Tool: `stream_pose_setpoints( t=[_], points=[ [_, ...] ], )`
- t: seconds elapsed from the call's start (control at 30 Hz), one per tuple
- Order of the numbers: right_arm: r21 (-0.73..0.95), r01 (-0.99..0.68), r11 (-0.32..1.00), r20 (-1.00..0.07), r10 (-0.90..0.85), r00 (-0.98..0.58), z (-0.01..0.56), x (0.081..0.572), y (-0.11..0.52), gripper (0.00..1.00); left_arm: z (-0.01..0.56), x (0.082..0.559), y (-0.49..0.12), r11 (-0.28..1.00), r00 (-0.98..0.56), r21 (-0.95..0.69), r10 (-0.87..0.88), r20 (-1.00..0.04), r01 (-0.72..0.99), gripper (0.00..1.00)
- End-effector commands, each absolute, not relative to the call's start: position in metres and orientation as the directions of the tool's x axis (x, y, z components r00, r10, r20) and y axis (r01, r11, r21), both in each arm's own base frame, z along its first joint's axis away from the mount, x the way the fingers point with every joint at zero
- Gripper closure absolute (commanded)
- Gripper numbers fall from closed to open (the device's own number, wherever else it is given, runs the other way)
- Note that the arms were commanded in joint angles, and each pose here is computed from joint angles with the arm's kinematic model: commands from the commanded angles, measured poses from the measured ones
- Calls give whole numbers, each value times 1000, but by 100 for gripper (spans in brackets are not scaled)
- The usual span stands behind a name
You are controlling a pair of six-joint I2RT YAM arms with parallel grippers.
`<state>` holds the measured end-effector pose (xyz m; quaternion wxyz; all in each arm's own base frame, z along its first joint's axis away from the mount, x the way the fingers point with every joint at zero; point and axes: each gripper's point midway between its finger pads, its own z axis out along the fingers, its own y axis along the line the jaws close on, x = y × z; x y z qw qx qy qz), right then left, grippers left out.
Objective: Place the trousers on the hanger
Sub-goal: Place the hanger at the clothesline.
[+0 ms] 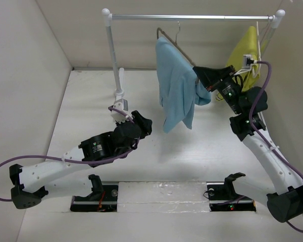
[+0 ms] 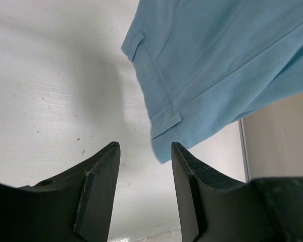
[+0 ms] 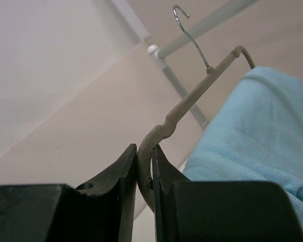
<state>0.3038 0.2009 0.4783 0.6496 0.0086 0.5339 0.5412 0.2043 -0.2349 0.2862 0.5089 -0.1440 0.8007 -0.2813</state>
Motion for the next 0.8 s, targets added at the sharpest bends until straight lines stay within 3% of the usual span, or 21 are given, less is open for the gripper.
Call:
stream_pose_setpoints(
  t=[0.0,0.23,0.77],
  points=[
    [293,-882,370,-569,808,150,608,237,162,100,289,203,-235,773,-443,-632,-551,-707,47,60],
    [281,-862,422,-556,803,212,615,262,141,100,287,202,-240,774,-457,-631,-541,-706,58,60],
    [392,-755,525,-574,781,244,568,321,111,100,276,201,-249,783,-483,-618,-517,-707,67,59]
  ],
)
